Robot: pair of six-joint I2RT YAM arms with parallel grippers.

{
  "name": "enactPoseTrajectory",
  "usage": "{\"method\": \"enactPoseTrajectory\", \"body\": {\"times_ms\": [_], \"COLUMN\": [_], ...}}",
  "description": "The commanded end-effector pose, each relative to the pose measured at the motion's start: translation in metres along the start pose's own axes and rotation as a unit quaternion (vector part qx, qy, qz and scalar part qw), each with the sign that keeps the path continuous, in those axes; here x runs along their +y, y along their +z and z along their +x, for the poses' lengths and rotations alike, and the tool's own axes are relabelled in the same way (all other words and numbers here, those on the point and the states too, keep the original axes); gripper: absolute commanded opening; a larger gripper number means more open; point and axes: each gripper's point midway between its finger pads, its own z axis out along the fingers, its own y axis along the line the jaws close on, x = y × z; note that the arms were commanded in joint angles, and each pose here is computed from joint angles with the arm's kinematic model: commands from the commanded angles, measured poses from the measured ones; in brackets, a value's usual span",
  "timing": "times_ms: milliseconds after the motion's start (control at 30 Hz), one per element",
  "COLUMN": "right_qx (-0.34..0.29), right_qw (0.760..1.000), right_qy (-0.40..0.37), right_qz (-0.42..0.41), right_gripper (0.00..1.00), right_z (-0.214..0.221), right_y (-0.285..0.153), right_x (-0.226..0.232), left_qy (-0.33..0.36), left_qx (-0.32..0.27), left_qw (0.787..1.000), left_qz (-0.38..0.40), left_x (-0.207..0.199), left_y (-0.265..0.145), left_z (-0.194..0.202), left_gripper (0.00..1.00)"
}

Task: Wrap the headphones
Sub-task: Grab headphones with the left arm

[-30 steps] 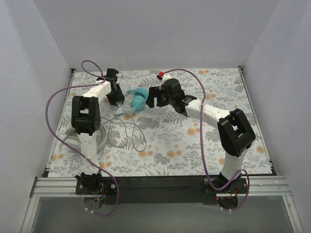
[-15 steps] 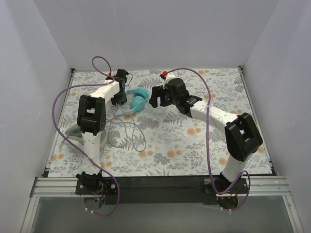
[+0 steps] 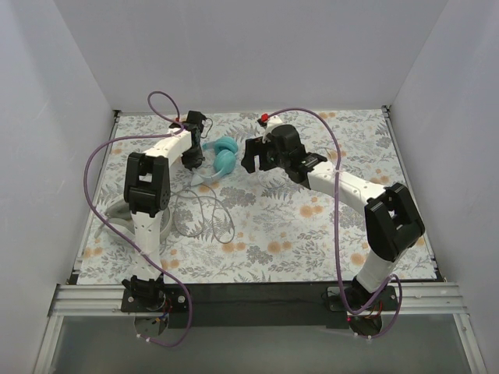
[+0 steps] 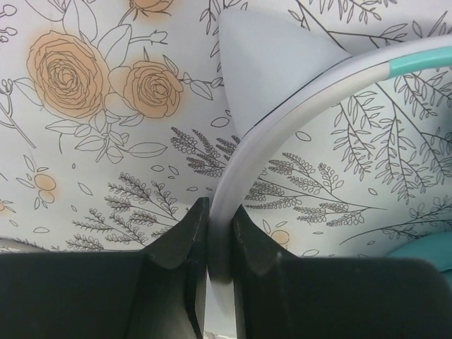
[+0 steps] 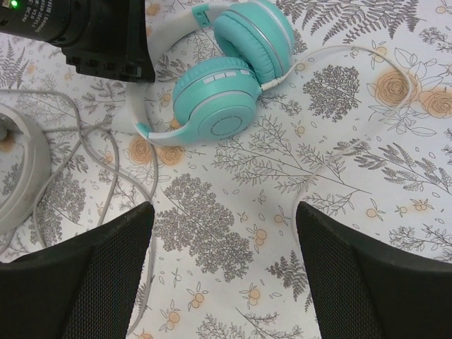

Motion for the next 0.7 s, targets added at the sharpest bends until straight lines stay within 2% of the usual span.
{"method": "enactPoseTrajectory", "body": {"times_ms": [0, 67, 133, 300, 500, 667], "right_qx": [-0.027, -0.035, -0.045, -0.073, -0.083, -0.113], "right_qw": [0.999, 0.997, 0.997, 0.995, 0.995, 0.992], "right_qy": [-0.037, -0.058, -0.061, -0.063, -0.043, -0.058], "right_qz": [0.005, 0.026, 0.012, 0.028, 0.034, -0.026], "right_gripper": [0.87, 0.87, 0.87, 0.88, 0.88, 0.88], "right_z": [-0.027, -0.034, -0.043, -0.064, -0.073, -0.093], "right_y": [-0.016, -0.023, -0.035, -0.062, -0.074, -0.080], "right_x": [0.001, -0.012, -0.014, -0.043, -0.071, -0.052], "left_qy": [-0.007, -0.023, -0.036, -0.053, -0.067, -0.053], "left_qx": [0.010, -0.032, -0.078, -0.166, -0.236, -0.289], "left_qw": [1.000, 0.999, 0.996, 0.983, 0.963, 0.947], "left_qz": [0.005, 0.021, 0.035, 0.060, 0.110, 0.127], "left_x": [-0.003, -0.004, -0.004, 0.003, 0.010, 0.017], "left_y": [-0.002, -0.026, -0.052, -0.108, -0.176, -0.224], "left_z": [0.011, -0.013, -0.037, -0.078, -0.096, -0.091], "left_gripper": [0.00, 0.00, 0.00, 0.00, 0.00, 0.00]}}
